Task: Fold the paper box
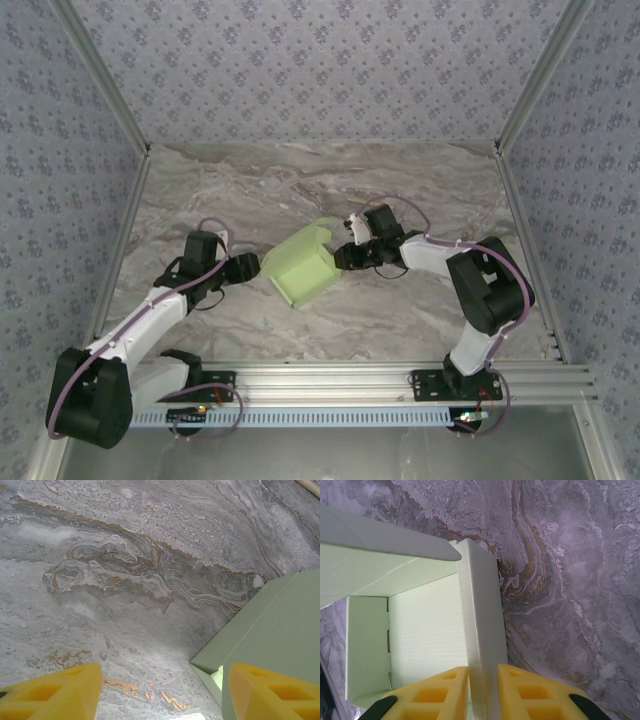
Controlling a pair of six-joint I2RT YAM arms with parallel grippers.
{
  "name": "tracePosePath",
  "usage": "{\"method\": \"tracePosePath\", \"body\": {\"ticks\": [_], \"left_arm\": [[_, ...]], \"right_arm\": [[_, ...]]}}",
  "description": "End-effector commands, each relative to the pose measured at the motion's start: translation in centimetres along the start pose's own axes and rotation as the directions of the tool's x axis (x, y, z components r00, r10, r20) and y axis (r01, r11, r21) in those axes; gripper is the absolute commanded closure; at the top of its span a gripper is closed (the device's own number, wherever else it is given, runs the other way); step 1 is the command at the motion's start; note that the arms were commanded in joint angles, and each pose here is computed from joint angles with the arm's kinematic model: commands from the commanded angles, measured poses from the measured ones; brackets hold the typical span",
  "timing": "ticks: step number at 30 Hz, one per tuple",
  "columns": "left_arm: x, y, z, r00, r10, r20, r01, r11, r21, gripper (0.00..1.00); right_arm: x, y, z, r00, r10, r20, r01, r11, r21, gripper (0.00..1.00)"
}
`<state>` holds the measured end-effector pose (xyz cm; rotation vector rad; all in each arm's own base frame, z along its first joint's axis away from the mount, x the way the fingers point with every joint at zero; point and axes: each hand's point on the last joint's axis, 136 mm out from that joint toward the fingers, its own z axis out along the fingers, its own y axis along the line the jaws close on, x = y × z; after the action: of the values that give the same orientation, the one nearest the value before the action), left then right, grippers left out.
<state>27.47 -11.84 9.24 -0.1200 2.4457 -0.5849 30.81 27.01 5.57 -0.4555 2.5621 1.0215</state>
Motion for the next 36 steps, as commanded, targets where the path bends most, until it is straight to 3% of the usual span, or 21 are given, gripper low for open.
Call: {"method": "tracePosePath", "body": {"ticks": [1, 20, 36], "left_arm": [[-1.1, -0.8, -0.7, 0.999, 0.029, 0.026, -0.029, 1.0, 0.012, 0.32], [-0.9, -0.7, -0.8, 0.999, 0.034, 0.024, -0.035, 0.999, 0.009, 0.32], [-0.8, -0.7, -1.0, 0.999, 0.037, 0.028, -0.037, 0.999, 0.009, 0.32]], "right_arm": [[-0.5, 0.1, 0.2, 1.0, 0.004, 0.002, -0.004, 1.0, -0.016, 0.79], [0.8, -0.3, 0.3, 0.995, -0.087, -0.041, 0.092, 0.982, 0.165, 0.86], [0.9, -0.5, -0.3, 0.978, -0.183, -0.097, 0.207, 0.886, 0.415, 0.88]]}}
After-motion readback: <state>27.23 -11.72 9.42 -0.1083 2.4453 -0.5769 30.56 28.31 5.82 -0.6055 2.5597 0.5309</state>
